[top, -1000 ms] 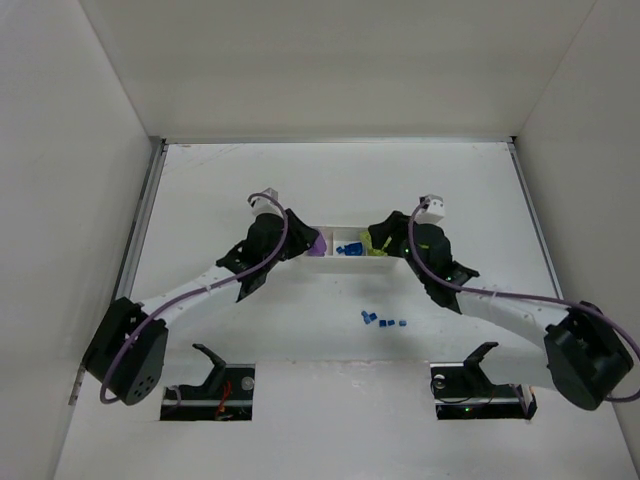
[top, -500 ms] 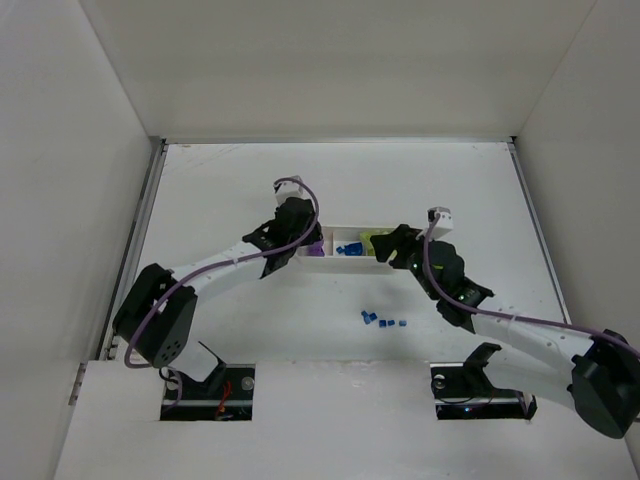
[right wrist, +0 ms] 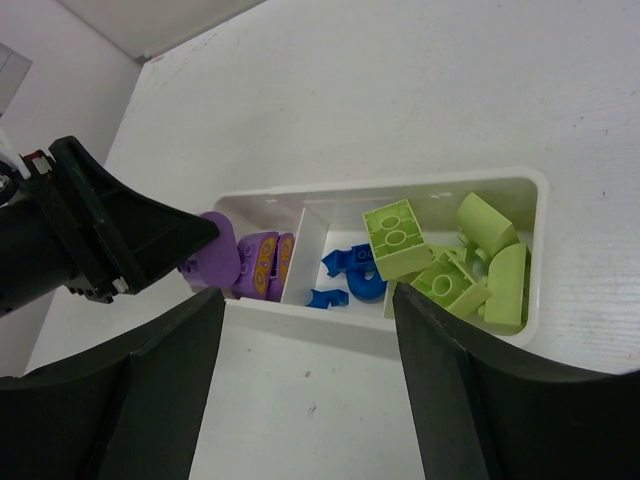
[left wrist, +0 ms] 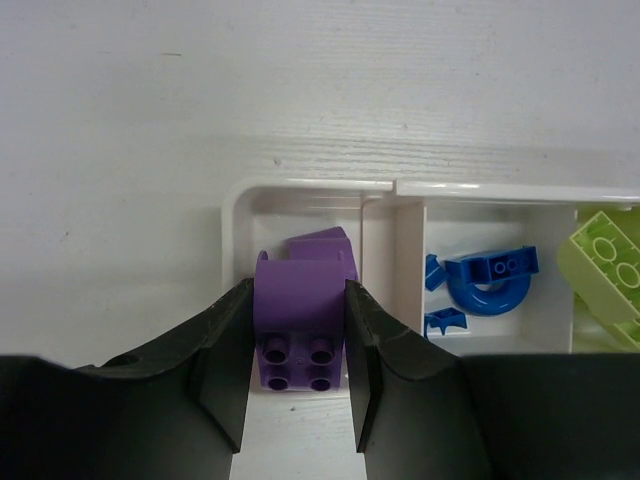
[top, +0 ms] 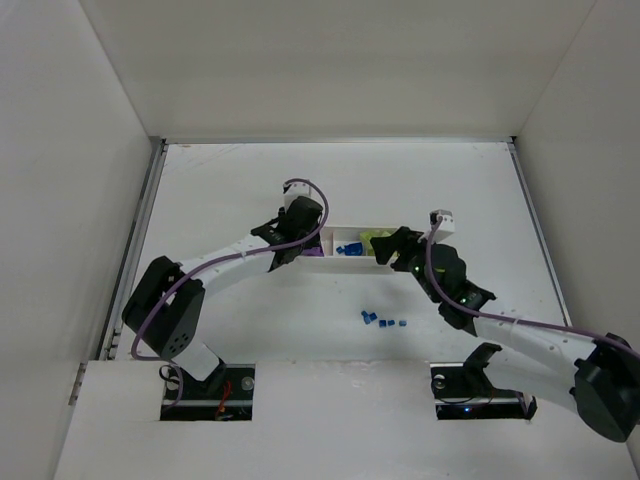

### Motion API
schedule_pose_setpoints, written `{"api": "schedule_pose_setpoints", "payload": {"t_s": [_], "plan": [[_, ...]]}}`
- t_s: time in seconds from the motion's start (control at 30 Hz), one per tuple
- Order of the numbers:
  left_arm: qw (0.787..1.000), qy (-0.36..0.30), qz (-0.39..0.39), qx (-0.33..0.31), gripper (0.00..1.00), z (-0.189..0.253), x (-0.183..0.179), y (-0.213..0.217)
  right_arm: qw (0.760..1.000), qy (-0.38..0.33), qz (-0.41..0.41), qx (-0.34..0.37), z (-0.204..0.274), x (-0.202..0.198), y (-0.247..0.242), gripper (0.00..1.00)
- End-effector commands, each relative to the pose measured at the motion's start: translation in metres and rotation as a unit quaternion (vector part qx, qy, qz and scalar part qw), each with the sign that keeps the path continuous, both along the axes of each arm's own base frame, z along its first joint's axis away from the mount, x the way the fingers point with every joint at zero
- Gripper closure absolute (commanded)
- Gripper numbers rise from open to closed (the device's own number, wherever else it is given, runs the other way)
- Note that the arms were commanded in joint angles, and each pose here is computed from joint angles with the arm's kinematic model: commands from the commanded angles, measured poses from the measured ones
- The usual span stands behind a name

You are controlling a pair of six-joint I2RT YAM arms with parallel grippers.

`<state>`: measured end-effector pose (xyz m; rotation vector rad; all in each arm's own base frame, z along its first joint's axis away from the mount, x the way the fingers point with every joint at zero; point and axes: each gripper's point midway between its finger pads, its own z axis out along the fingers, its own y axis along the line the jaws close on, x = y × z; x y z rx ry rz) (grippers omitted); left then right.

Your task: Sort the legos into containers by color

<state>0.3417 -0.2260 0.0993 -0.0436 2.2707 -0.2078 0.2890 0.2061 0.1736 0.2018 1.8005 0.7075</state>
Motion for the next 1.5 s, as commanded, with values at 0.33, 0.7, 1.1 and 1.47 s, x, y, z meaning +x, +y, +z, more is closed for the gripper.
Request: {"api": "schedule_pose_setpoints", "payload": {"t_s": [0.33, 0.7, 1.1, 1.47], "plan": [[0.997, -0.065, -0.012, -0.027, 0.46, 0.05, -0.004, -0.004, 0.998, 0.049, -0.005, -0.028, -0.026, -0.039, -0.011, 0.5], [0.989, -0.114, -0.034, -0.083, 0.46, 0.089, -0.037, -0.002, 0.962, 0.175, 0.076, -0.197, -0.098, -0.121, 0.018, 0.58], [0.983, -0.098, -0.084, -0.13, 0.51, 0.064, -0.105, -0.017, 0.918, 0.212, 0.075, -0.326, -0.133, -0.132, 0.02, 0.53], [0.982, -0.08, -0.075, -0.156, 0.52, 0.034, -0.14, -0.002, 0.911, 0.218, 0.09, -0.339, -0.138, -0.117, 0.026, 0.6]]}}
